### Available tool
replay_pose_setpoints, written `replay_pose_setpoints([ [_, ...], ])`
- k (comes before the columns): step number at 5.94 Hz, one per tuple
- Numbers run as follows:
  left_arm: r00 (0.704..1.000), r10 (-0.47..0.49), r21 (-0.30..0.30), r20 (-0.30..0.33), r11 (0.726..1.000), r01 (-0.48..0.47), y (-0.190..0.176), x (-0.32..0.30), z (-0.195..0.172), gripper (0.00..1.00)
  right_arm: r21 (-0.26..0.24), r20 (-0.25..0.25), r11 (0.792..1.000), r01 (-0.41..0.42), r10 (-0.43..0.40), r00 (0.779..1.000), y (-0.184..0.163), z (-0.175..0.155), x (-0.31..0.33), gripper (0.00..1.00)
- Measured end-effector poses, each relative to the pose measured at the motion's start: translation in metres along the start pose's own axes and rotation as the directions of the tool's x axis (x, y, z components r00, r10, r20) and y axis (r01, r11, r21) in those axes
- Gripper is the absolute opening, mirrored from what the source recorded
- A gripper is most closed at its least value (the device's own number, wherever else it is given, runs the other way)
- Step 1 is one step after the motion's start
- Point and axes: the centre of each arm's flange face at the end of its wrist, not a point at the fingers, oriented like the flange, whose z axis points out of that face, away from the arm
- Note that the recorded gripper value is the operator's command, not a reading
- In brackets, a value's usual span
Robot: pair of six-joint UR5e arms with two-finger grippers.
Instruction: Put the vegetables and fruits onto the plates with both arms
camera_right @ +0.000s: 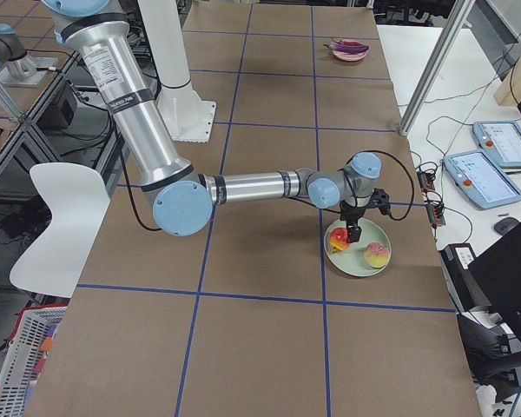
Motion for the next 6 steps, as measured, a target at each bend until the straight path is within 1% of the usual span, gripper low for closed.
replay_pose_setpoints([
  [1,1.000,0.023,-0.009,0.003,1.000,-0.023,0.014,-0.007,-0.001,1.00,0.005,0.059,1.000,-0.023,0.022,0.998,0.005,-0.021,0.022,1.00],
  [2,0.996,0.084,-0.027,0.006,0.996,-0.084,0.023,-0.023,0.000,1.00,0.024,0.109,0.999,-0.038,0.035,0.993,0.024,-0.047,0.056,1.00],
  [3,0.994,0.106,-0.042,0.008,0.994,-0.105,0.031,-0.045,-0.003,1.00,0.045,0.136,0.999,-0.028,0.022,0.990,0.053,-0.066,0.096,1.00],
  [4,0.995,0.101,-0.055,-0.024,0.993,-0.102,0.037,-0.071,0.002,1.00,0.058,0.147,0.998,-0.003,-0.005,0.989,0.083,-0.074,0.140,1.00],
  [5,0.989,0.113,-0.064,-0.093,0.991,-0.120,0.043,-0.095,0.018,1.00,0.067,0.150,0.998,0.008,-0.018,0.989,0.118,-0.075,0.184,1.00],
  [6,0.981,0.129,-0.065,-0.142,0.988,-0.139,0.049,-0.110,0.033,1.00,0.075,0.154,0.997,-0.015,0.003,0.988,0.159,-0.077,0.224,1.00],
])
